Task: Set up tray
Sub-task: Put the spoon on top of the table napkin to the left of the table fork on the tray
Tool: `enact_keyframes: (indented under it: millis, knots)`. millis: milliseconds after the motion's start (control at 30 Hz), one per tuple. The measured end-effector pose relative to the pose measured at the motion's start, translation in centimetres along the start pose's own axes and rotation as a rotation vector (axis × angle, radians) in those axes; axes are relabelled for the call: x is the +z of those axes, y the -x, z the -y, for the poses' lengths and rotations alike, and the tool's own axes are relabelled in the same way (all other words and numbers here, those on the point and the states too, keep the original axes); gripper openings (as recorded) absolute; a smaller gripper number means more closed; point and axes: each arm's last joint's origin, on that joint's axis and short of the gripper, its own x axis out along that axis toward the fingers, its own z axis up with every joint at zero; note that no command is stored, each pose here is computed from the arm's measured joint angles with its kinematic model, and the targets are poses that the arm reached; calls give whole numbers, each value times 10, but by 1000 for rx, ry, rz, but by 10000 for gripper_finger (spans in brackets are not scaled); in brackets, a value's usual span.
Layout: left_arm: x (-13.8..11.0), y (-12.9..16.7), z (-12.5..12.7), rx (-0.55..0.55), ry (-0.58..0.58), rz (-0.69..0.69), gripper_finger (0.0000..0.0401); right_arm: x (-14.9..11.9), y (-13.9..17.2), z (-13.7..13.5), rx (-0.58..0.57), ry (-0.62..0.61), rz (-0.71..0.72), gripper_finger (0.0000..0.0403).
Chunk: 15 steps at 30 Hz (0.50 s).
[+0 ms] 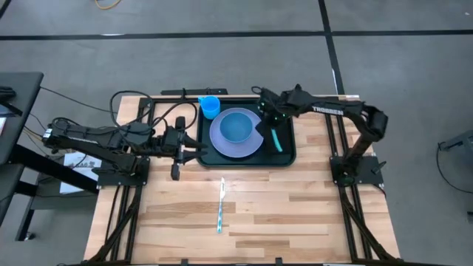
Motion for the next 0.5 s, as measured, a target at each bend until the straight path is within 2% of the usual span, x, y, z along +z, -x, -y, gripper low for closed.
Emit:
enact_keyframes:
  millis: [200,400,500]
  knots:
    - [-6,-11,-1,57,-3,-34,77,-27,41,-38,-90,198,168,0]
    - [-28,-53,-2,-53,-51,-123,77,-68,84,-73,-60,334,381,0]
    - [-37,-77,-5,-107,-107,-102,77,-94,102,-88,-43,386,491,0]
